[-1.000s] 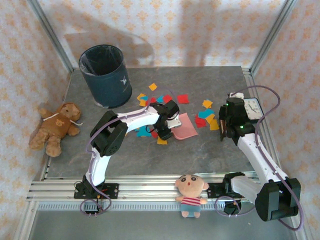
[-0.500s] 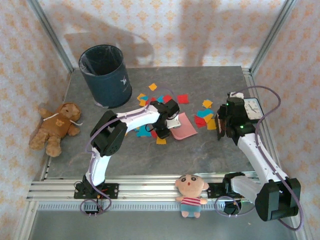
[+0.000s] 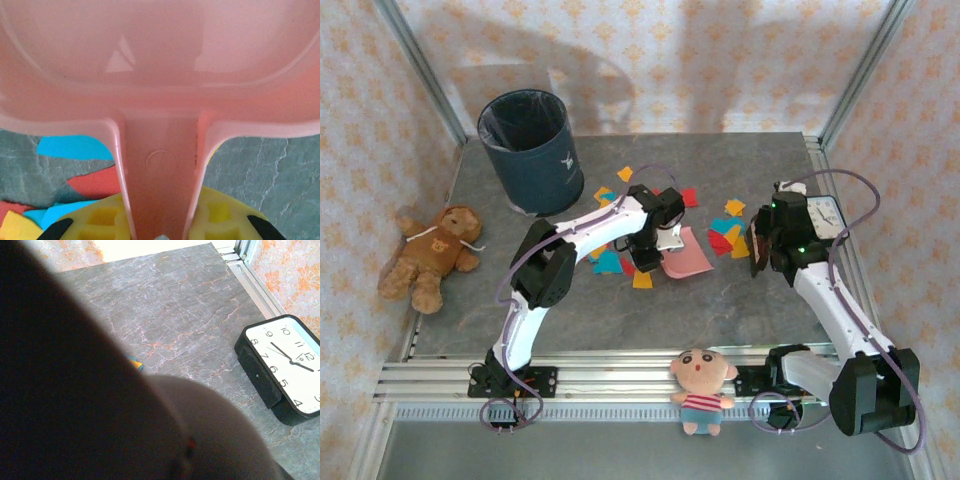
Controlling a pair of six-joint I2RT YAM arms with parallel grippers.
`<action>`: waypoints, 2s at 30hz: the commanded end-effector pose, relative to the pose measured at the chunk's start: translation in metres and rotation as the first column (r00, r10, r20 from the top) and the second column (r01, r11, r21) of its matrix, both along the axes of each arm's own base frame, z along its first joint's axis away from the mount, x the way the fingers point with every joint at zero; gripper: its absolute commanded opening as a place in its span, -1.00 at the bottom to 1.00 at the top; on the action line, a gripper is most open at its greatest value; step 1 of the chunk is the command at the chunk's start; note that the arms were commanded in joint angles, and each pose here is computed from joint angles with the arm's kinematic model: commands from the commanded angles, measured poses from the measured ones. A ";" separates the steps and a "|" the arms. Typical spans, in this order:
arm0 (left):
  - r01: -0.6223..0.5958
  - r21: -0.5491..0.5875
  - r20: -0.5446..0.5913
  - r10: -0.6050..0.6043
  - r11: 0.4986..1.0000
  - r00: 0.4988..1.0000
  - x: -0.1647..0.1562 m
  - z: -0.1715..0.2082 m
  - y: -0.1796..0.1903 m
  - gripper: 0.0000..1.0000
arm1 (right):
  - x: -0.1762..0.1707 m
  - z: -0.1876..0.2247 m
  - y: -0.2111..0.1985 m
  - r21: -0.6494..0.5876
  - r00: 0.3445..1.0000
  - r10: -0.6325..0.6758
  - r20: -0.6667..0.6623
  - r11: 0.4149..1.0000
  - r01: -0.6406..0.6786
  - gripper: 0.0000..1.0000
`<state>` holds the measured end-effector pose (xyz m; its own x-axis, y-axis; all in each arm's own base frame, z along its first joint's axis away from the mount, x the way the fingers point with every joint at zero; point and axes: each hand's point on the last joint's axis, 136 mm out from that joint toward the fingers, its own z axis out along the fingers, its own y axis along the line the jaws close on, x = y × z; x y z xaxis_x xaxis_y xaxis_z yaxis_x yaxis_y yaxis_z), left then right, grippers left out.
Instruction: Sweep away the paper scraps from the table
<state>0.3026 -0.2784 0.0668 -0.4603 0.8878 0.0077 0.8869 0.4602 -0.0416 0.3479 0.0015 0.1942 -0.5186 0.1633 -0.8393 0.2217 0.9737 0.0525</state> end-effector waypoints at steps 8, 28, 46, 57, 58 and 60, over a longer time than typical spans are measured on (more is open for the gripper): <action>0.060 0.225 -0.035 -0.053 0.972 0.998 0.006 0.005 0.022 -1.00 | 0.006 0.003 0.014 0.025 0.998 0.069 0.006 0.997 -0.069 -1.00; 0.027 0.224 -0.045 -0.017 0.974 0.999 0.020 0.001 0.001 -1.00 | -0.004 -0.001 0.089 0.205 0.908 0.418 -0.015 0.890 -0.406 -1.00; -0.068 0.219 -0.006 0.071 0.973 0.997 0.024 0.004 0.021 -1.00 | -0.012 0.065 0.061 0.105 0.945 0.283 0.163 0.948 -0.302 -1.00; -0.121 0.181 0.001 0.123 0.976 0.992 0.030 0.007 0.026 -1.00 | 0.037 0.078 0.042 -0.009 0.955 0.175 0.241 0.984 -0.178 -1.00; -0.120 0.184 -0.002 0.123 0.976 0.992 0.030 0.006 0.027 -1.00 | 0.044 0.078 0.044 -0.023 0.953 0.186 0.239 0.982 -0.186 -1.00; -0.122 0.186 -0.007 0.126 0.975 0.992 0.030 0.003 0.028 -1.00 | 0.057 0.075 0.048 -0.042 0.951 0.209 0.227 0.978 -0.205 -1.00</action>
<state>0.3326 -0.2550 0.0622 -0.5439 0.8188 0.1834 0.8354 0.5491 0.0259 0.3813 0.0484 0.2308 -0.4534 0.0836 -0.8874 0.0057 0.9958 0.0909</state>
